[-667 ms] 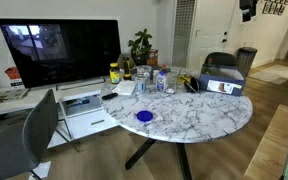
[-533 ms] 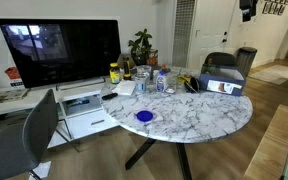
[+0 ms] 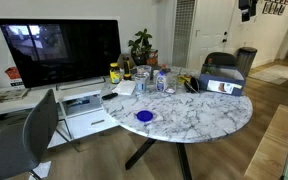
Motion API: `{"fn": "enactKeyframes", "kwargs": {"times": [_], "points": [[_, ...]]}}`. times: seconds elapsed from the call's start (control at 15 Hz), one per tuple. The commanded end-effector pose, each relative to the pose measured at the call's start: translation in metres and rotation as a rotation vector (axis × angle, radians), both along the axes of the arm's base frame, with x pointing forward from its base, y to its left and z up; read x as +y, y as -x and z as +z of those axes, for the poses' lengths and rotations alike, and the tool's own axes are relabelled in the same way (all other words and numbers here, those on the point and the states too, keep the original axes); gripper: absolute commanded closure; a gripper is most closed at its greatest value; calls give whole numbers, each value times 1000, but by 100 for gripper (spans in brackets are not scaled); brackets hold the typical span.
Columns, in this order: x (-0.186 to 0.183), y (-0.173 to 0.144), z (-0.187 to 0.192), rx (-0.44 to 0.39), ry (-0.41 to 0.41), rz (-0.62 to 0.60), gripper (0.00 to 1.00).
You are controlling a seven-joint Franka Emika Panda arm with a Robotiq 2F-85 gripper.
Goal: Remove the green bottle from the box and put it on the table.
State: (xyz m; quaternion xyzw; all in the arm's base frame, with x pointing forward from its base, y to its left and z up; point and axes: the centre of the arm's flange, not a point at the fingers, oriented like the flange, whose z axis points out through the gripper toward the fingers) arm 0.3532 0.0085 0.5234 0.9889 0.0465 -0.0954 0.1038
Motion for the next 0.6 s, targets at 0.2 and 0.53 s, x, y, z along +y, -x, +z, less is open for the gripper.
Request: {"fn": "enactKeyframes", "kwargs": {"times": [0.2, 0.53], "points": [[-127, -65, -10, -67, -58, -353, 0], [-211, -116, -70, -186, -44, -477, 0]]}}
